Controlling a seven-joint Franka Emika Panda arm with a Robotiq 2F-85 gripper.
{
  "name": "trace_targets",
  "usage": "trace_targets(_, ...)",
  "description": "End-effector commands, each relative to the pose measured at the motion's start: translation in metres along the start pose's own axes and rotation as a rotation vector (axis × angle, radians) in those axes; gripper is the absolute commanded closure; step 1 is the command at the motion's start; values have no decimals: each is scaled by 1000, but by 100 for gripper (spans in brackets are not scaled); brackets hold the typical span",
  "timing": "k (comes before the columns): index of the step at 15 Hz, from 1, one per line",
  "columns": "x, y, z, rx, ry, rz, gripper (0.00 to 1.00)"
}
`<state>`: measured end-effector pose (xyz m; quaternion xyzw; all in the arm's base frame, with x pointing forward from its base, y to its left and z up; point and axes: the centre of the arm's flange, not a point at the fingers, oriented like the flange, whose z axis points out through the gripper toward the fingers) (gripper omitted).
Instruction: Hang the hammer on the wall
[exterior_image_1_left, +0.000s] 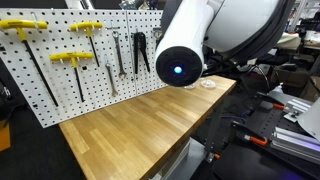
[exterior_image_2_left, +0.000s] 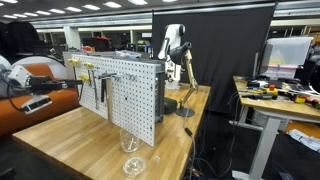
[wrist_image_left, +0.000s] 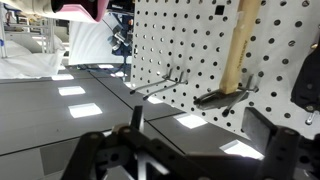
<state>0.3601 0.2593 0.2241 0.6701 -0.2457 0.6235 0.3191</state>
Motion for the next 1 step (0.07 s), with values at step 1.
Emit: trace_targets(1,0,0,0,0,0,0,0)
